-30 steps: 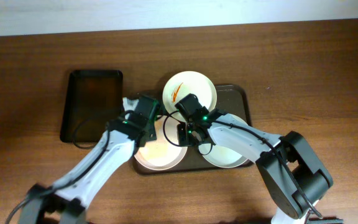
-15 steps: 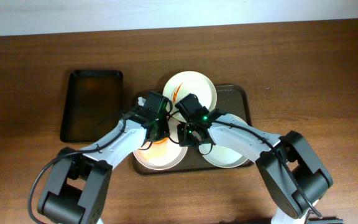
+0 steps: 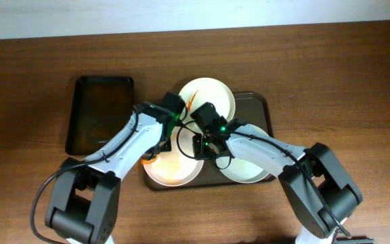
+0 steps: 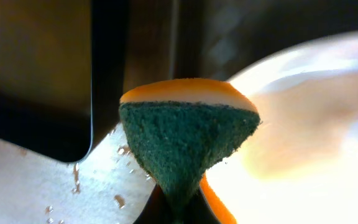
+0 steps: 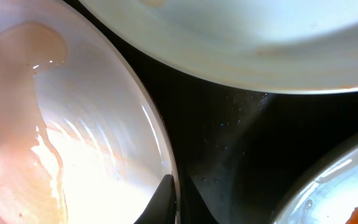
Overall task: Clean dirty plates on tray and stack at the side
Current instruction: 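Scrub the front-left plate with the sponge while the right gripper holds it, then lift the cleaned plate with the right gripper and place it right of the tray, then reach the right gripper to the back plate rim and grasp it, then scrub the back plate with the sponge in the left gripper, then lift the back plate with the right gripper and stack it on the cleaned plate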
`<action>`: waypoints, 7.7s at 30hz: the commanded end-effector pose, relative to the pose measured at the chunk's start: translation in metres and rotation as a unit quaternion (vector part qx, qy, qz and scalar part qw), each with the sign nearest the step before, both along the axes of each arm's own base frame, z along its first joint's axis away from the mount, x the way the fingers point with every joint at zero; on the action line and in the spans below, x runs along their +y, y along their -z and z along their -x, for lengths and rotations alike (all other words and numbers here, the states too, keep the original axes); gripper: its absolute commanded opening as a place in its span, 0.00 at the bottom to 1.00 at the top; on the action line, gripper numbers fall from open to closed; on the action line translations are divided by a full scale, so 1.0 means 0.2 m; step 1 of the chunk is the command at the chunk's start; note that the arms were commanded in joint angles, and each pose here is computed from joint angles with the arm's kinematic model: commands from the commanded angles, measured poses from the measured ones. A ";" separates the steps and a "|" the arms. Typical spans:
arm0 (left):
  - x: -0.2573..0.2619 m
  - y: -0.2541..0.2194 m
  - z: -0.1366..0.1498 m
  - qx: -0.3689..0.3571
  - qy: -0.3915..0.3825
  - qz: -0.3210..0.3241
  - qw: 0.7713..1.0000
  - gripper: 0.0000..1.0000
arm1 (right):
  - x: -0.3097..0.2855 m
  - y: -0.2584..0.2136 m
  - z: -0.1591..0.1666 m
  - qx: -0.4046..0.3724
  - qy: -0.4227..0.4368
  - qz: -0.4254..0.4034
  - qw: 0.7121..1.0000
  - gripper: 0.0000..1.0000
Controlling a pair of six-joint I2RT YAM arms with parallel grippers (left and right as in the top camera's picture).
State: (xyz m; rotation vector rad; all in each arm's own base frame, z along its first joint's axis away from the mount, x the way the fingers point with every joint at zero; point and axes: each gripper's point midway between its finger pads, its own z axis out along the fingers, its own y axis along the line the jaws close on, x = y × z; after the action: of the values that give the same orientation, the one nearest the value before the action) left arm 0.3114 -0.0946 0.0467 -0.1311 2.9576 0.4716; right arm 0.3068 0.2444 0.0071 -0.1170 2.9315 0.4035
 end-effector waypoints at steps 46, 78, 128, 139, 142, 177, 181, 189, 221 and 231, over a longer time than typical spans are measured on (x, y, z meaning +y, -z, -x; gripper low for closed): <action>0.09 -0.73 0.32 -0.140 -0.051 0.176 0.973 0.00 | -0.38 -1.04 -0.16 -0.327 -0.036 0.336 0.883 0.04; 0.04 -0.65 0.32 -0.127 -0.048 0.199 0.971 0.00 | -1.51 -0.55 -0.35 -0.073 0.245 0.005 0.967 0.04; 0.02 -0.58 0.28 -0.135 -0.034 0.201 0.970 0.00 | -0.14 0.01 -0.46 -0.008 0.014 -0.021 1.000 0.20; 0.02 -0.57 0.28 -0.125 0.002 0.189 0.974 0.00 | -0.05 0.09 -0.26 0.055 -0.021 -0.015 0.998 0.04; 0.00 -0.51 0.24 -0.113 0.004 0.183 0.977 0.00 | -0.07 0.10 -0.22 0.075 -0.021 -0.004 0.997 0.04; 0.16 0.22 -0.06 -0.019 0.019 -0.031 0.999 0.00 | -0.18 0.13 -0.06 0.130 -0.044 0.042 0.990 0.04; 0.06 -0.07 -0.17 -0.082 0.016 0.030 0.996 0.00 | -0.18 0.13 -0.07 0.130 -0.044 0.042 0.990 0.04; -0.29 0.03 -0.16 -0.067 0.046 0.230 0.970 0.00 | -0.18 0.13 -0.07 0.130 -0.044 0.042 0.990 0.04; 0.30 -0.84 0.44 -0.186 -0.053 0.104 0.975 0.00 | -0.09 -0.48 -0.19 -0.018 -0.083 0.014 0.996 0.04; 0.33 -0.84 0.49 -0.180 -0.054 0.097 0.977 0.00 | -0.68 -1.21 -0.20 -0.255 0.029 0.249 0.934 0.04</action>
State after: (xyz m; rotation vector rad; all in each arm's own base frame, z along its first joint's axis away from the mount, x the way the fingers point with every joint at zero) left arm 0.2127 -0.0288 0.2126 -0.3408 2.6532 0.1565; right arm 0.3371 0.1464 0.2106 -0.2382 2.6131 -0.0461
